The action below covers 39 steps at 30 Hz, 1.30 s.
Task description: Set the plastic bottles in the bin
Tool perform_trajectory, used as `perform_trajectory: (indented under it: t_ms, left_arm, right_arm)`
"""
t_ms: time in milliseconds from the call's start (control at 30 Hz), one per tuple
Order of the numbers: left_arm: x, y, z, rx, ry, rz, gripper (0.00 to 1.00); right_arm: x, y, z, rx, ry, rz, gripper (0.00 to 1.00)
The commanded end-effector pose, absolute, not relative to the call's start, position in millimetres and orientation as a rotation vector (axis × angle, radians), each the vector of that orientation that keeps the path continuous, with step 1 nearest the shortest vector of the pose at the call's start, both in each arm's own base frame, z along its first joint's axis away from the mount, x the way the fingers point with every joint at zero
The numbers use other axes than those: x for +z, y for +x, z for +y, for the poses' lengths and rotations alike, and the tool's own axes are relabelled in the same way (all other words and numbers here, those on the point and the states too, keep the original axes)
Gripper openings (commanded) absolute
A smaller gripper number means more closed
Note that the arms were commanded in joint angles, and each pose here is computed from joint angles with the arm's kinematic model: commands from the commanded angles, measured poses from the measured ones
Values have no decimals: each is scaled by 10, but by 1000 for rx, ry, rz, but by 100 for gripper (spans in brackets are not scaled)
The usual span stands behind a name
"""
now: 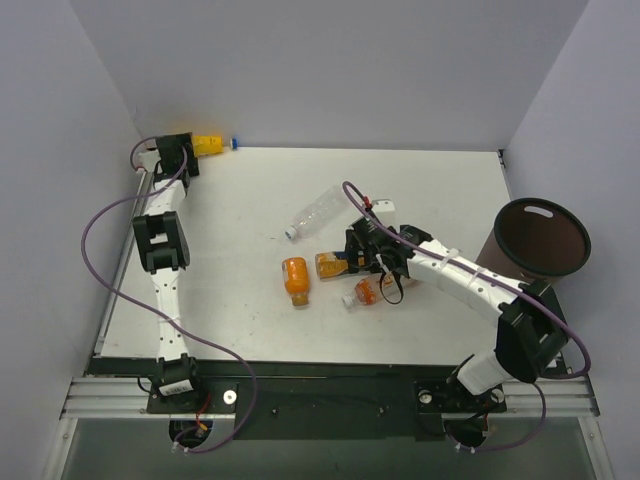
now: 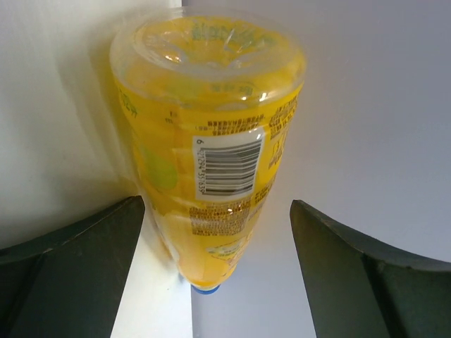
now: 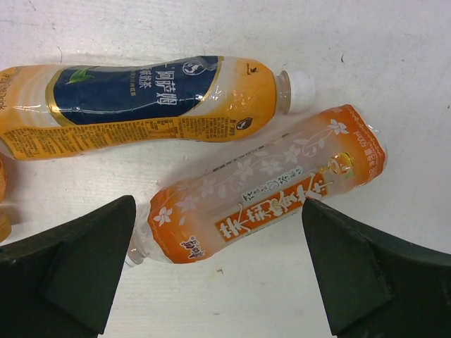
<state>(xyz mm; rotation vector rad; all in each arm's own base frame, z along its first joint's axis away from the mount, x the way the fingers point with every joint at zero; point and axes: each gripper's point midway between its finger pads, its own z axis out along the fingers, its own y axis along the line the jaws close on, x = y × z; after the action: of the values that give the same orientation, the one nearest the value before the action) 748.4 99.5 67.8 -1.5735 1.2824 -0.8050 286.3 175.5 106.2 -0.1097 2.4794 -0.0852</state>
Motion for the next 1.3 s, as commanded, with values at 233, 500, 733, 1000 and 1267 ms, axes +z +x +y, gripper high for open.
perform_trajectory:
  t_ms: [233, 500, 733, 1000, 1267]
  left_arm:
    - [522, 7495, 1181, -750, -1689, 1175, 97]
    - [466, 7442, 1153, -737, -1716, 1205, 69]
    - [681, 7383, 1045, -788, -1666, 1245, 69]
    - [1341, 7112, 1056, -836, -1465, 1249, 68]
    - [1599, 6536, 722, -950, -1375, 1342, 67]
  right_arm:
    - [1143, 2972, 1789, -98, -83, 2470, 98]
    - [1202, 3009, 1719, -57, -30, 2463, 98]
    - [1229, 2991, 1754, -11, -8, 2456, 98]
    - [1347, 2914, 1793, 62, -3, 2406, 98]
    - [1444, 2778, 1759, 132, 9, 2346, 98]
